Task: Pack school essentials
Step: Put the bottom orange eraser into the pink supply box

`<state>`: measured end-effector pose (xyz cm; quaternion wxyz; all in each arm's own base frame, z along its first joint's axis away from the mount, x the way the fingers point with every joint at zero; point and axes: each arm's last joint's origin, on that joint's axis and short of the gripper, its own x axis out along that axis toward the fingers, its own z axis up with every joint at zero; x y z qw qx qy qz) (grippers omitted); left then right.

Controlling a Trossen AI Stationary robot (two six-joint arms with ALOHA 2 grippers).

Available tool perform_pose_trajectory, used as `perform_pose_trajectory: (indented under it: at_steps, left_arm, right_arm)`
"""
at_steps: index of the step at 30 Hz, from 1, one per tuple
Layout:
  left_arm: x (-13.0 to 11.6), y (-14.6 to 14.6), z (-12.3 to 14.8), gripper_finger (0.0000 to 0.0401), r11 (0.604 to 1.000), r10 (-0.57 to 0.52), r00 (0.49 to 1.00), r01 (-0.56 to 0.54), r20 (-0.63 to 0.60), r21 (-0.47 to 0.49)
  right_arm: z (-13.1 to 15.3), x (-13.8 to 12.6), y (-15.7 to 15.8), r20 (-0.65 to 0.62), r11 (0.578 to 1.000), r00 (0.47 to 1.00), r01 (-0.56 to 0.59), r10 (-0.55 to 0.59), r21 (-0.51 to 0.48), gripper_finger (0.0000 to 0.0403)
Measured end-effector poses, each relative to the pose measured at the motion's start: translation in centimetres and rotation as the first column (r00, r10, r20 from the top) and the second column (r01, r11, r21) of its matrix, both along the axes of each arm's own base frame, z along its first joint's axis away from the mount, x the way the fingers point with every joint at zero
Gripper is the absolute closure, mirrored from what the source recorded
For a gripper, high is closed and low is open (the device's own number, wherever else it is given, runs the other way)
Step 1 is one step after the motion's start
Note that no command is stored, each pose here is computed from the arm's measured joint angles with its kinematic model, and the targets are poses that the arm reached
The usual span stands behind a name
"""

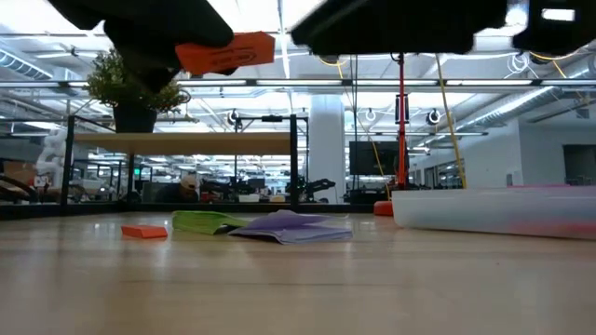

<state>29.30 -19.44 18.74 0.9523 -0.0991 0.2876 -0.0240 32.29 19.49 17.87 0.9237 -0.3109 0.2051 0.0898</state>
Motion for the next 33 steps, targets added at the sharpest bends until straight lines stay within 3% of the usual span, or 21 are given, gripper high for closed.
perform_pose_trajectory:
  at_steps: [11, 29, 33]
  left_arm:
    - [0.6, 0.4, 0.3, 0.0306, 0.998, -0.036, 0.999, 0.036, 0.007, -0.058]
    - [0.6, 0.3, 0.4, 0.0305, 0.996, -0.028, 0.999, 0.029, 0.015, -0.086]
    - [0.7, 0.2, 0.6, 0.0274, 0.998, -0.046, 0.998, 0.048, 0.039, -0.051]
  right_arm:
    - [-1.4, 1.1, 1.3, 0.056, 0.955, 0.985, -0.140, 0.160, -0.262, 0.0268]
    - [-1.2, 1.5, 1.1, 0.076, 0.954, 0.980, -0.159, 0.184, -0.256, 0.0373]
    - [-1.2, 1.5, 1.1, 0.074, 0.966, 0.979, -0.171, 0.188, -0.194, 0.0390]
